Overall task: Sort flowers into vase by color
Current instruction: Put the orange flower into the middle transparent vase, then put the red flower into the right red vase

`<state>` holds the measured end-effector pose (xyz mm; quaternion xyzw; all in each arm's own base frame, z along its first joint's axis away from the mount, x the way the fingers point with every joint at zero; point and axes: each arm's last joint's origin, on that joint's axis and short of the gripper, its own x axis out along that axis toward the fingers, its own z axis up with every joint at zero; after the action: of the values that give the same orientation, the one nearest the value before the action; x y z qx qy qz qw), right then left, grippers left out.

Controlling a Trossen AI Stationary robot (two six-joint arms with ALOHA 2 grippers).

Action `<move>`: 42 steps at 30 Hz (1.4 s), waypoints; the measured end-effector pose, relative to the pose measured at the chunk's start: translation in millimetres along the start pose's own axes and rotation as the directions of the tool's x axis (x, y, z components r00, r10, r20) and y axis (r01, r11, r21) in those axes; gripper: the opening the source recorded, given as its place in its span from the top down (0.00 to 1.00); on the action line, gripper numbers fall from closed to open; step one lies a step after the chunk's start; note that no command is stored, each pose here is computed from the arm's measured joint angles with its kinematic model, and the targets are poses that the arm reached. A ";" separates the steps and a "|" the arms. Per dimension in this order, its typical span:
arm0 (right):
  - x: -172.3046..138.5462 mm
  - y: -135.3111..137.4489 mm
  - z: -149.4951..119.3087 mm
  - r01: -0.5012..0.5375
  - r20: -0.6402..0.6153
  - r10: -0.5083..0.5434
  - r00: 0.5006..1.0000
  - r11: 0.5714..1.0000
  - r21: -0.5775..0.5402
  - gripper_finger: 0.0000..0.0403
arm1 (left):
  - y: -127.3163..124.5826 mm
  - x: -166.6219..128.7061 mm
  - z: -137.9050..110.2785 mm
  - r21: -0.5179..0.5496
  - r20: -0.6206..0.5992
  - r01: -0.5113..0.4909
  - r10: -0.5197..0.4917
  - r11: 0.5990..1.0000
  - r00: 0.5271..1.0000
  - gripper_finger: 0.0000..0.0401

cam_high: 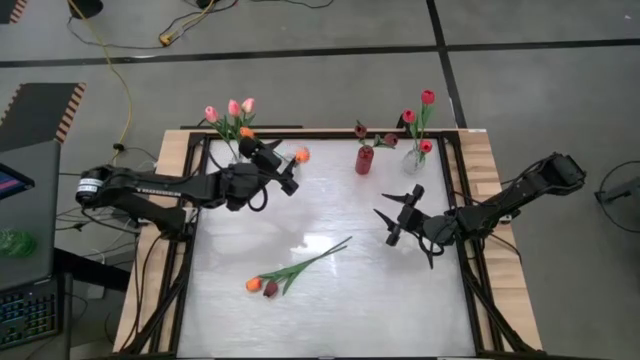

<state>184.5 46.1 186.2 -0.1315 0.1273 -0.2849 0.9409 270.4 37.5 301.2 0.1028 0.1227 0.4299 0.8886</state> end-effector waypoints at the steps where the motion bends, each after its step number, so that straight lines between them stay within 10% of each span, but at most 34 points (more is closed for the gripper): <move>1: 0.0 0.0 0.0 0.000 0.000 0.000 1.000 1.000 0.007 0.37 | 1.5 -1.5 0.3 0.010 -0.003 0.011 -0.011 1.000 1.000 0.35; 17: 0.0 0.0 0.0 0.000 0.000 0.000 1.000 1.000 0.010 0.37 | -3.4 -15.4 -8.0 0.146 -0.081 0.099 -0.088 0.984 0.993 0.35; 28: 0.0 0.0 0.0 0.000 0.000 0.000 1.000 1.000 0.010 0.37 | -30.8 -51.2 -15.4 0.018 -0.124 0.272 -0.268 0.962 0.955 0.35; 42: -0.2 1.6 2.2 -0.058 0.020 0.058 0.998 0.998 0.028 0.37 | -75.5 -93.9 -50.3 -0.427 -0.397 0.564 -0.707 0.707 0.586 0.35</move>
<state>185.8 47.9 187.8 -0.1168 0.1180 -0.2581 0.9517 254.4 -78.7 243.8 -0.1875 0.3366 0.1027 0.9171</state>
